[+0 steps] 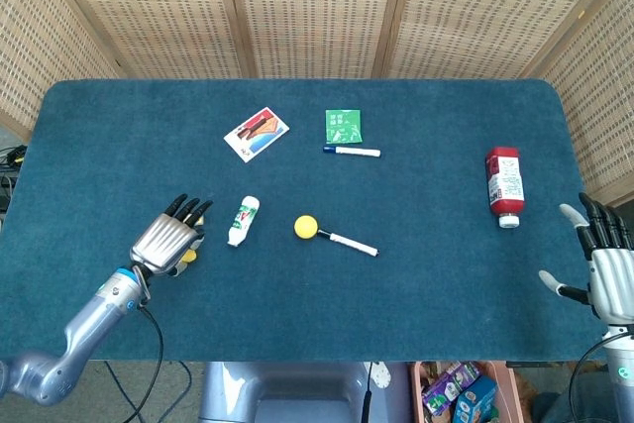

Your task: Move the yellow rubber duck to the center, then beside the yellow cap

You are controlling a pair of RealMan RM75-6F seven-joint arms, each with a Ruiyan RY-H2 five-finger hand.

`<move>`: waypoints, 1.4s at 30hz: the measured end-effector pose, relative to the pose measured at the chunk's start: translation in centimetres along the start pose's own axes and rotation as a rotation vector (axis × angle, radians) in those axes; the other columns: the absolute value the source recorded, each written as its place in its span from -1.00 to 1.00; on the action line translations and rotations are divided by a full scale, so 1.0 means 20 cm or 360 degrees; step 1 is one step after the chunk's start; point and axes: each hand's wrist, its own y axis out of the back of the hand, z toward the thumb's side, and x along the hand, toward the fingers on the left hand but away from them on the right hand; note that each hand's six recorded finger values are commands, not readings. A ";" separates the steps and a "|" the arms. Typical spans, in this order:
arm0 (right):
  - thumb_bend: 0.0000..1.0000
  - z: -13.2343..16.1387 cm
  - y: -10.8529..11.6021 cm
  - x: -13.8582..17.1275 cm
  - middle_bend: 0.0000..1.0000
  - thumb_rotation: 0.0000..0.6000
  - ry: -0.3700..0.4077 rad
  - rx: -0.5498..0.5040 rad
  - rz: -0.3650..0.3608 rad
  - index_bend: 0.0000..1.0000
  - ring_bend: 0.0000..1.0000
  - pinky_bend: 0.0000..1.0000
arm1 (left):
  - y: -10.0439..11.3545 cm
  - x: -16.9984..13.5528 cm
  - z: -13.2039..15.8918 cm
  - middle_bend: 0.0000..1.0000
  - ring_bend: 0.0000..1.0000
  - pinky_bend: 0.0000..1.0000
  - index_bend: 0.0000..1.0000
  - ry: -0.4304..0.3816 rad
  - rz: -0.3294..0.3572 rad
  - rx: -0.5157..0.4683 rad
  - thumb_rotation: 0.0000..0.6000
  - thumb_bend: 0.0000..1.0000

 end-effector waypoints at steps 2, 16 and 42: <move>-0.97 0.00 0.00 0.00 -1.00 1.00 0.0000 0.0000 0.0001 -1.00 -1.00 -1.00 | -0.04 0.00 -0.03 -1.00 -1.00 -1.00 0.09 0.0025 -0.0020 -0.0022 1.00 -0.35; -0.97 -0.01 -0.01 0.00 -1.00 1.00 -0.0016 0.0003 0.0012 -1.00 -1.00 -1.00 | -0.16 0.10 -0.10 -1.00 -1.00 -1.00 0.09 0.0094 -0.0074 -0.0082 1.00 -0.34; -0.97 -0.01 0.00 0.00 -1.00 1.00 -0.0021 0.0005 0.0016 -1.00 -1.00 -1.00 | -0.21 0.11 -0.11 -1.00 -1.00 -1.00 -0.88 0.0153 -0.0162 -0.0062 1.00 -0.40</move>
